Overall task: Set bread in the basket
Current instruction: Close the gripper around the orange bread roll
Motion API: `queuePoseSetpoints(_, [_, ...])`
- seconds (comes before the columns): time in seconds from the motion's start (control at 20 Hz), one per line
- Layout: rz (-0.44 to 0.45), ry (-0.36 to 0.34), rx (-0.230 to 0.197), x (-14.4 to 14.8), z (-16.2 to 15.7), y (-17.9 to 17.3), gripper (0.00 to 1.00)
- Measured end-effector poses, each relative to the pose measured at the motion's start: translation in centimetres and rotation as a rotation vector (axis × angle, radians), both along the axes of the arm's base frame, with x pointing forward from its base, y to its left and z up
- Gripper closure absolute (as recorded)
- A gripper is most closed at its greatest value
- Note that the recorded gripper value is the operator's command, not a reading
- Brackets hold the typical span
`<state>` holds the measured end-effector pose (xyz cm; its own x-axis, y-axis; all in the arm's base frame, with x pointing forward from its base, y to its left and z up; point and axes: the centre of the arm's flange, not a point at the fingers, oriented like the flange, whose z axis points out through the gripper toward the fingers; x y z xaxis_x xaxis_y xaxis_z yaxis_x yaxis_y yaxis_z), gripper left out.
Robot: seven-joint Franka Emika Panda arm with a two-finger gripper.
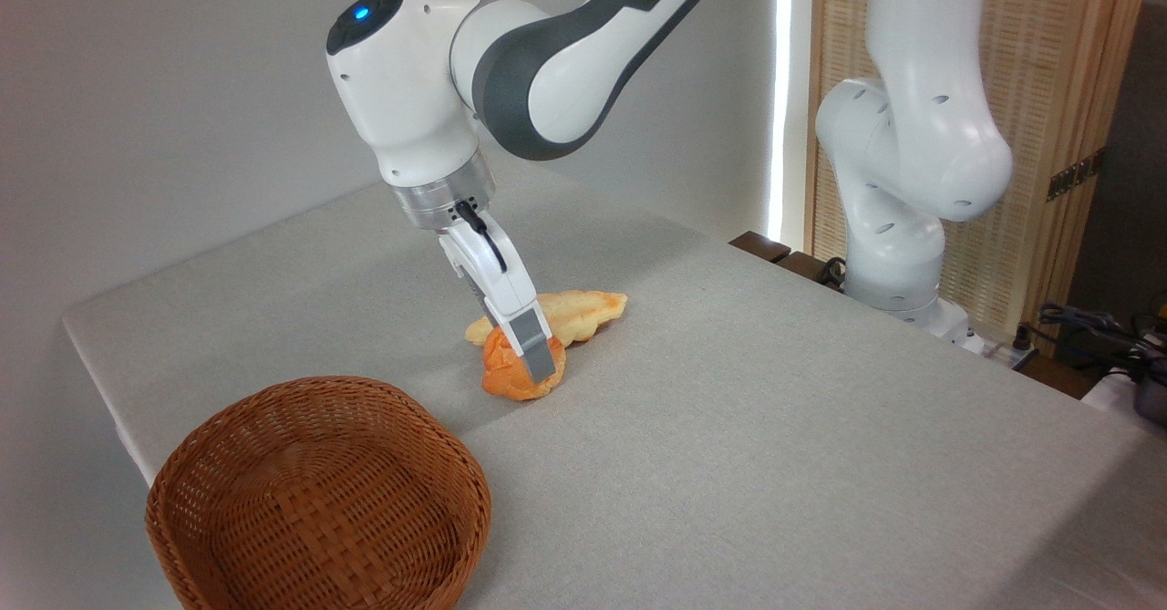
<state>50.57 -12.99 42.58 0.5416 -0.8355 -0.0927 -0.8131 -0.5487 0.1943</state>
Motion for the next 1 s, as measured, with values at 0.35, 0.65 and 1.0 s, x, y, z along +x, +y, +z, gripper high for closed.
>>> queuePoseSetpoints(0.35, [0.000,0.000,0.001,0.06,-0.32,-0.05,0.55])
queuePoseSetpoints(0.65, [0.000,0.000,0.001,0.06,-0.32,-0.06,0.55])
queuePoseSetpoints(1.0, [-0.001,0.000,0.001,0.06,-0.32,-0.07,0.55])
